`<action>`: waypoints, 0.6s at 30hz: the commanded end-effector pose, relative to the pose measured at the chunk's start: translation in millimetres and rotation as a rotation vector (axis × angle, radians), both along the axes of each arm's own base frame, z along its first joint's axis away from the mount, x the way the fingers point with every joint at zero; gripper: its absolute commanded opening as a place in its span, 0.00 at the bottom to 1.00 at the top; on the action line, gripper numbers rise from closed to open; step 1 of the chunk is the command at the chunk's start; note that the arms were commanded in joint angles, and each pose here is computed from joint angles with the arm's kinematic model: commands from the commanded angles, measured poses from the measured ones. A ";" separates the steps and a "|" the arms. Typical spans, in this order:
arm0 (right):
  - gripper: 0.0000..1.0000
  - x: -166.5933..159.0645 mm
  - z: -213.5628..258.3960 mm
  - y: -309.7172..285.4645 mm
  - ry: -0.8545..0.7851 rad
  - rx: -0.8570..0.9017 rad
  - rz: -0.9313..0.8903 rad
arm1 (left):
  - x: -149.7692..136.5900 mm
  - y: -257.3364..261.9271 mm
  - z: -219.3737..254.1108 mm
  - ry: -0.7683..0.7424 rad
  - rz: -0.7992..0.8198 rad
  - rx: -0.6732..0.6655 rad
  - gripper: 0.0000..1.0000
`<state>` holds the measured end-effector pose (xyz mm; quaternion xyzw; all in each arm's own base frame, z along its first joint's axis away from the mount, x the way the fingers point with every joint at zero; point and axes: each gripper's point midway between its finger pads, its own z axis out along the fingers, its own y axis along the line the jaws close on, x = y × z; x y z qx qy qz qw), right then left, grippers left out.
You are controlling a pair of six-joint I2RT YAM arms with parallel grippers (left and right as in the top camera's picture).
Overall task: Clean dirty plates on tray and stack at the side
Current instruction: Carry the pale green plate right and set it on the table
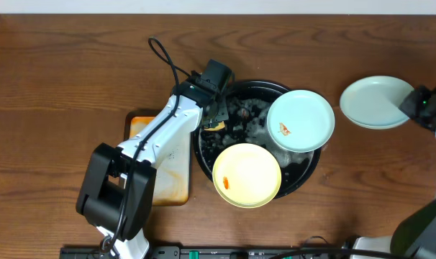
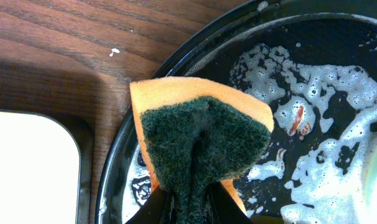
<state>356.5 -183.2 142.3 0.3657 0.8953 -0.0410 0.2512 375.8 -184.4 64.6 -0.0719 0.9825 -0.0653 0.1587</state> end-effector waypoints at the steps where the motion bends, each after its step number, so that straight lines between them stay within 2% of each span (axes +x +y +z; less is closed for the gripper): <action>1: 0.01 -8.7 -15.8 -25.6 0.028 0.021 -0.122 | -3.1 6.0 -10.4 0.022 -0.004 0.025 0.16; 12: 0.04 -39.8 -44.9 -59.3 0.161 -0.018 -0.263 | -4.3 1.5 -10.2 0.029 -0.013 0.001 0.16; 14: 0.12 -39.1 -44.6 -59.3 0.158 -0.018 -0.263 | -4.1 1.5 -10.2 0.028 -0.013 0.000 0.16; 16: 0.36 -35.8 -43.9 -58.2 0.143 -0.009 -0.256 | -4.3 1.6 -10.2 0.029 -0.013 0.001 0.16; 18: 0.42 -32.5 -40.8 -53.4 0.121 0.015 -0.242 | -4.6 1.7 -10.3 0.030 -0.014 0.002 0.16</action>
